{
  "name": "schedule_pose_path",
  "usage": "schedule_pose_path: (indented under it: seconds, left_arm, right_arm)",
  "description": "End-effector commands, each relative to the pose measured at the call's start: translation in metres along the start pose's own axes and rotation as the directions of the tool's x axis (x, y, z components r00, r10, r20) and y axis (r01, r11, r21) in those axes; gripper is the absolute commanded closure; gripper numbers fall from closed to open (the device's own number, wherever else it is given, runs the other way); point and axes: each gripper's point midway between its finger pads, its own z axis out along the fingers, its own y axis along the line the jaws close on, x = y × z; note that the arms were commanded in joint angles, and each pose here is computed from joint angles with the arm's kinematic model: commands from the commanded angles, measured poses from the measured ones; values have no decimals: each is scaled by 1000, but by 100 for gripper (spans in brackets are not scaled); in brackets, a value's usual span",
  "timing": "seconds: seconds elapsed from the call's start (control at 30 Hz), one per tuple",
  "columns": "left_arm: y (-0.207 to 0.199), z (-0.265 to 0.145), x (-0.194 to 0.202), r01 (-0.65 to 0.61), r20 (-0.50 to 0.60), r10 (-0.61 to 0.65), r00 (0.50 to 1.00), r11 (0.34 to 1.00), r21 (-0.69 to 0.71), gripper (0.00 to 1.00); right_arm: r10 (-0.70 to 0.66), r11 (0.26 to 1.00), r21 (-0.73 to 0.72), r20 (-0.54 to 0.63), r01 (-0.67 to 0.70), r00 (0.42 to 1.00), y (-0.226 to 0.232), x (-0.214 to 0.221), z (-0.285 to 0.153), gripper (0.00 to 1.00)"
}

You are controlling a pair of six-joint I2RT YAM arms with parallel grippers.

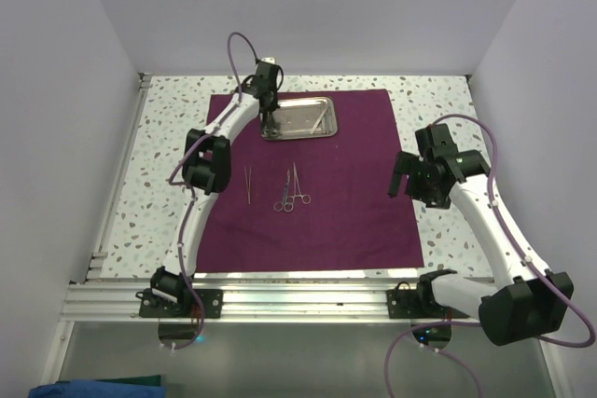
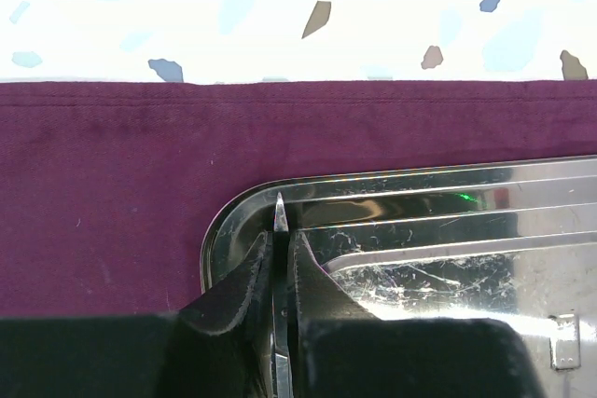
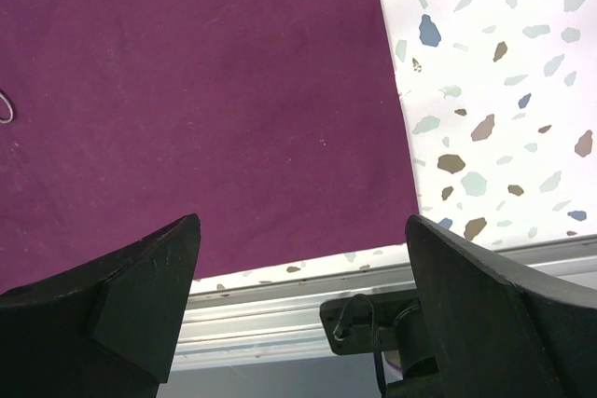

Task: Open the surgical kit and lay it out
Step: Pick up the medical item from the container.

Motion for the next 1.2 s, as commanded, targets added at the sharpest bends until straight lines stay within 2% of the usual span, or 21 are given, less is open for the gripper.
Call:
schedule_pose_path:
  seconds: [0.0,0.17,0.3,0.5,0.77,1.17]
  left_arm:
    - [36,27,113,-86,-311,57,949,993,-79,100]
    - [25,24,109,-63,-307,53,950,998,-21,100]
    - [2,11,67,0,-205,14,979,998,70,100]
    - [-32,-20,6,102,-72,-90,993,974,200,100]
    - [-43,-66,-59,114,56,-133,989,958,262,100]
    - [-34,-124,-76,113,72,-135,988,961,253,100]
  right_arm:
    - [-8,1000,-15,63,8,998,4,-18,-6,4]
    - [-19,1000,-22,66,20,998,5,-18,-7,4]
    - [-20,999,-33,66,22,998,6,-17,-7,5]
    - [-21,998,-53,73,25,997,10,-18,-8,4]
    - [-21,997,-67,95,28,995,9,-17,-14,4]
    - [-7,993,-113,115,20,993,11,-11,-21,4]
